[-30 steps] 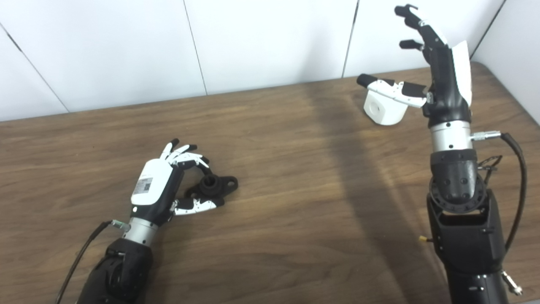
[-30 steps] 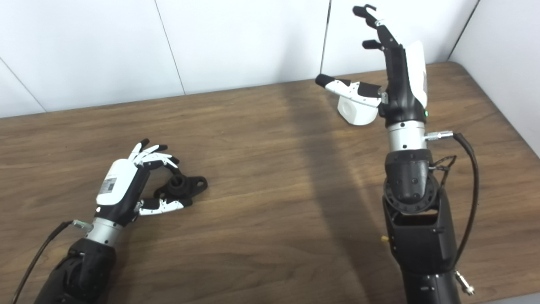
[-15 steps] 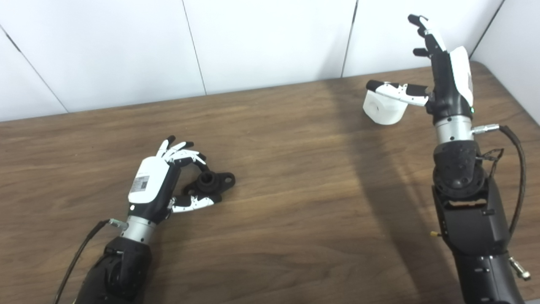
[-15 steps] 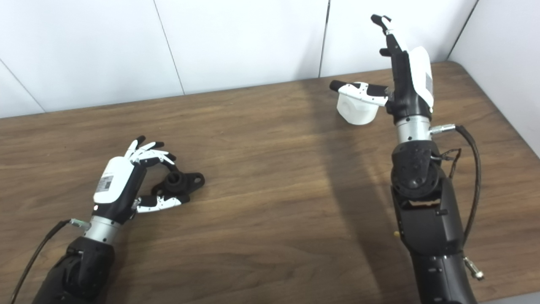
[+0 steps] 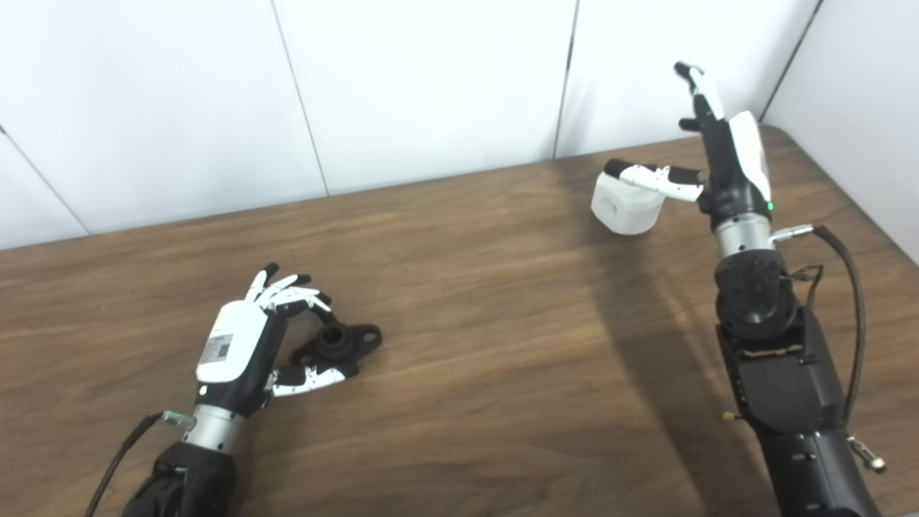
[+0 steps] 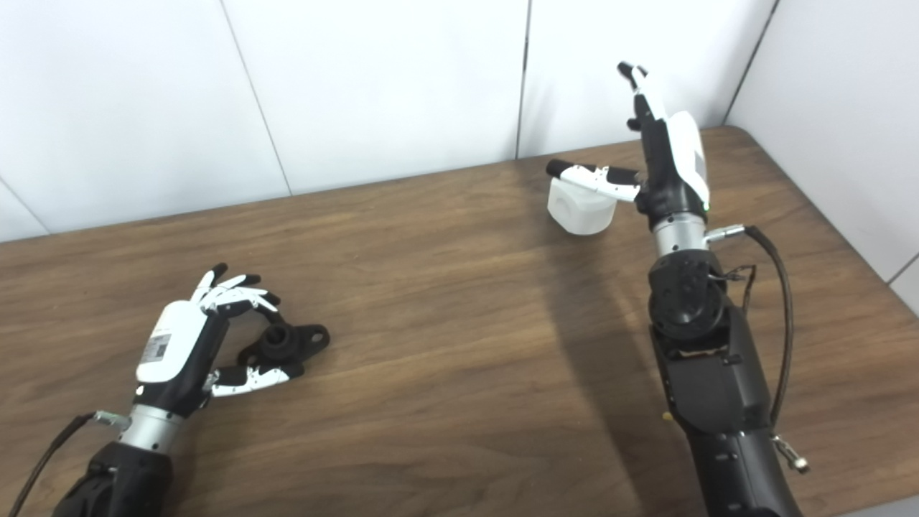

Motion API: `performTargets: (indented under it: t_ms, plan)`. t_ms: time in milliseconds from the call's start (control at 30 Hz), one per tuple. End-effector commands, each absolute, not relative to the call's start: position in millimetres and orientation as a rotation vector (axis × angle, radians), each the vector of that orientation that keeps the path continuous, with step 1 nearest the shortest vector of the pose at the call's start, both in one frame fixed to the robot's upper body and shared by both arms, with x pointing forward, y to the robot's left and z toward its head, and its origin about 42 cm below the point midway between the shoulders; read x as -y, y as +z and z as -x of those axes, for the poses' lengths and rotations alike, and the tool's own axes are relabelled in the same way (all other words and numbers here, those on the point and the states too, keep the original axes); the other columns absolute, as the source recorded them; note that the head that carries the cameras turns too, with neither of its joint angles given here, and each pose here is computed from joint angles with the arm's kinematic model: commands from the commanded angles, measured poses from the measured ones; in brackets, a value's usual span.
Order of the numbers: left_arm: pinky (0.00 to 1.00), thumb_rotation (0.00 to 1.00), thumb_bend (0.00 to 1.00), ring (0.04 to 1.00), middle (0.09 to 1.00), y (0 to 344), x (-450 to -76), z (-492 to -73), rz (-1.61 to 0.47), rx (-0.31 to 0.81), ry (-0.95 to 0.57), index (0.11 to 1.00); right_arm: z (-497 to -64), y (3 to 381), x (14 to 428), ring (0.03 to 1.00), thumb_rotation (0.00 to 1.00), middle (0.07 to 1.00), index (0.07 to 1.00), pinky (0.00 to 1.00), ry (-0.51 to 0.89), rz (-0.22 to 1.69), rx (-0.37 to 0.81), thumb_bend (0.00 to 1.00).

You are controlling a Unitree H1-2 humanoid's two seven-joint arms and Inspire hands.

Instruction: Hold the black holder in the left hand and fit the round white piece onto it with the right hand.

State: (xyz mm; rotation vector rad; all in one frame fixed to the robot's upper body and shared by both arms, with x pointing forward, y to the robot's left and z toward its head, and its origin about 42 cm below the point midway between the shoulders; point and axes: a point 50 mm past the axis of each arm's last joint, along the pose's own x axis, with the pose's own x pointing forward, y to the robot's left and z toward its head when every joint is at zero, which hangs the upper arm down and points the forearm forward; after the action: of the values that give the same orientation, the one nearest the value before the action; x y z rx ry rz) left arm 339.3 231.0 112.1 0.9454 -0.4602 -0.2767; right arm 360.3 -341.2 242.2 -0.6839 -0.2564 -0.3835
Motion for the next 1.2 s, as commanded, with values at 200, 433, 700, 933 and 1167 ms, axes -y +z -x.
performTargets:
  t_ms: [200,433,700,933,1167]
  plan:
    - [1.00,0.04,0.52,0.852,0.696,48.2,-244.4,-301.8,-0.913,0.283,-0.319,0.483,-370.7,261.3,341.7,0.951,0.42,0.986,0.950,0.77,-0.427,0.664,0.343,0.78]
    - [1.00,0.04,0.52,0.845,0.692,48.2,-244.9,-302.4,-0.917,0.285,-0.317,0.483,-370.2,254.6,338.3,0.954,0.39,0.985,0.955,0.80,-0.425,0.655,0.327,0.75]
    - [1.00,0.04,0.52,0.838,0.689,45.6,-246.9,-301.8,-0.913,0.285,-0.313,0.483,-370.8,248.1,336.9,0.962,0.38,0.994,0.955,0.80,-0.423,0.650,0.317,0.74]
    - [1.00,0.04,0.52,0.841,0.694,45.3,-249.8,-304.2,-0.918,0.279,-0.312,0.483,-371.7,244.6,334.0,0.955,0.38,0.993,0.948,0.81,-0.423,0.648,0.326,0.75]
    - [1.00,0.04,0.52,0.844,0.695,47.0,-251.9,-304.9,-0.919,0.279,-0.308,0.483,-368.1,243.6,333.7,0.958,0.38,0.992,0.939,0.81,-0.431,0.635,0.333,0.75]
